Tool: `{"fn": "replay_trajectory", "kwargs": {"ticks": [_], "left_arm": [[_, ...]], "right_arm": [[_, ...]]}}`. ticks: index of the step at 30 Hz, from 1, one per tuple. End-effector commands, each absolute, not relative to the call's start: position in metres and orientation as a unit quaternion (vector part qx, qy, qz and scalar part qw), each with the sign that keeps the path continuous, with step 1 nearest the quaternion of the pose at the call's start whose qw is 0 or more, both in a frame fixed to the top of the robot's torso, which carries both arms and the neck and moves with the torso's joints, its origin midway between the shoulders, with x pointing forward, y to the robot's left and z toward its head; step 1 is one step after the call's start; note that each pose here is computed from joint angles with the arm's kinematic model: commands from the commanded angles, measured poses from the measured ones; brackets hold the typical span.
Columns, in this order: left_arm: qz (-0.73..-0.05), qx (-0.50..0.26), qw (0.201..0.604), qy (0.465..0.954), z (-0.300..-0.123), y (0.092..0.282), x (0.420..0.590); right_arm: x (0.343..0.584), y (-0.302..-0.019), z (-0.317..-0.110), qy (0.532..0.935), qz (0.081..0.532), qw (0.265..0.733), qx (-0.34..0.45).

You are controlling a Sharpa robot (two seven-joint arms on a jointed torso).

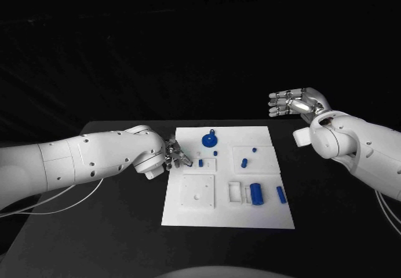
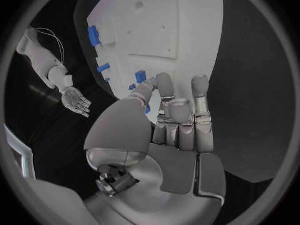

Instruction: Assemble the parts on the task board

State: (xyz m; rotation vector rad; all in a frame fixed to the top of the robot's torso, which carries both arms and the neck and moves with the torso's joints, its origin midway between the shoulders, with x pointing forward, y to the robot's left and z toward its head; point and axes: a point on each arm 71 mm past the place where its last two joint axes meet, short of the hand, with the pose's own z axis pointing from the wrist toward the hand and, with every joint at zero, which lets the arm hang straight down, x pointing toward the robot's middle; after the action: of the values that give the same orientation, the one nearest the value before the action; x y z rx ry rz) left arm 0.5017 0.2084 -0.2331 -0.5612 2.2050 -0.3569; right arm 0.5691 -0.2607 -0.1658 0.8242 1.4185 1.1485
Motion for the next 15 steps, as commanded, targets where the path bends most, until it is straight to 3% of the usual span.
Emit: {"fn": "replay_trajectory", "kwargs": {"ticks": [1, 15], "left_arm": [[-0.152, -0.207, 0.393, 0.883, -0.2368, 0.2011, 0.4984], [-0.157, -0.206, 0.386, 0.885, -0.2365, 0.1994, 0.4978]], "right_arm": [[0.5687, -0.259, -0.166, 0.599, 0.488, 0.535, 0.34], [0.5686, -0.2594, -0.1684, 0.601, 0.487, 0.534, 0.341]]}}
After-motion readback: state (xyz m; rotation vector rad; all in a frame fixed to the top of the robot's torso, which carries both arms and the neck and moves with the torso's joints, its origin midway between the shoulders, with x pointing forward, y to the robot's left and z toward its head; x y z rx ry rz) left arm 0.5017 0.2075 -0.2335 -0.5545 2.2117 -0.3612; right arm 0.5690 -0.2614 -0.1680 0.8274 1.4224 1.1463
